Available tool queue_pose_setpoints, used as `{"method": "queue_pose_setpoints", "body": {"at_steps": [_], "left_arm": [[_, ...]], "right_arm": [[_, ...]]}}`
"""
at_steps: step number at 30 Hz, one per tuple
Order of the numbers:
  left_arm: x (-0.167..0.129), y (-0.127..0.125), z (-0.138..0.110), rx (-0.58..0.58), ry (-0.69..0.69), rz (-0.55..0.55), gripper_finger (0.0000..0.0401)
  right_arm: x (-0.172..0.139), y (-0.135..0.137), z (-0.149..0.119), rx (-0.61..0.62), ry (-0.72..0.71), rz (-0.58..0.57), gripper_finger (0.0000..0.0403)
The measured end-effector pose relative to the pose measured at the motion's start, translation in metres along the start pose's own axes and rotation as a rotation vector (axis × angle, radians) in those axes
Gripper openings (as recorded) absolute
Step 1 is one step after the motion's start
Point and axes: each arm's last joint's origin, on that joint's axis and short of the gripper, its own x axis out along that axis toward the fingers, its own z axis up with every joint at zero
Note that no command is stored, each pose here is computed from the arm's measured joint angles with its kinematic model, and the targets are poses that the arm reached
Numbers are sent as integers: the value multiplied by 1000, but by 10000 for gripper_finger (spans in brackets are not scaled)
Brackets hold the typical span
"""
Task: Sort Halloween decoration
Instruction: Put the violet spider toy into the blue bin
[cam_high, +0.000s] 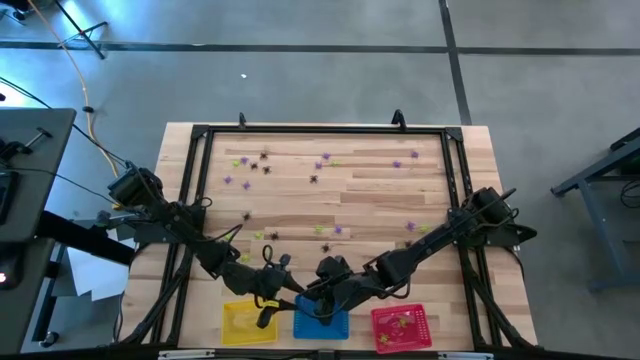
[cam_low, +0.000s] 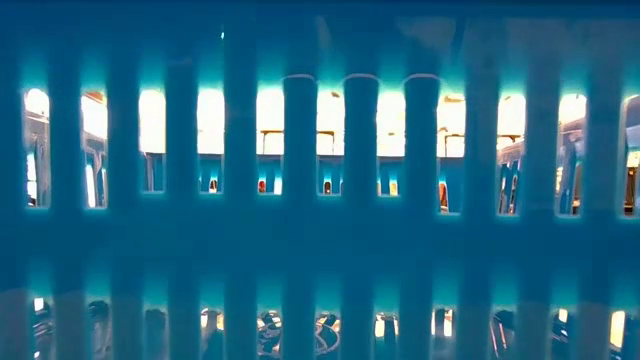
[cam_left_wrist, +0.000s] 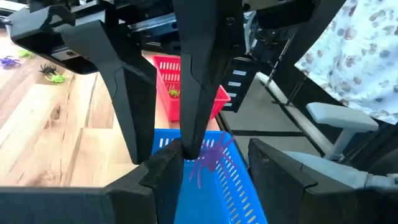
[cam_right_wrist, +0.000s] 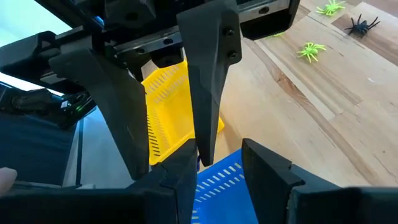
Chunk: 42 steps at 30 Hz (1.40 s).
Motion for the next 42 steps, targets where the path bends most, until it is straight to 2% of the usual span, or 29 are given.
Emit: {"method": "queue_pose_setpoints", "body": {"at_steps": [9, 12, 20, 25, 33, 42], "left_arm": [[10, 6, -13, -41, 30, 23, 168], [14, 6, -12, -13, 27, 25, 168], [18, 0, -4, 25, 29, -54, 157], [18, -1, -3, 27, 29, -58, 143], [17, 1, -7, 71, 69, -45, 107], [12, 8, -15, 112, 211, 12, 37]], "right_arm": [[0, 3, 3, 12, -27, 33, 122], [0, 3, 3, 11, -25, 32, 122], [-1, 5, 1, 9, -19, 40, 122], [-1, 5, 0, 7, -17, 39, 122], [-2, 6, -4, 28, 23, 44, 112], [-2, -1, -9, 23, 87, -20, 46]]}}
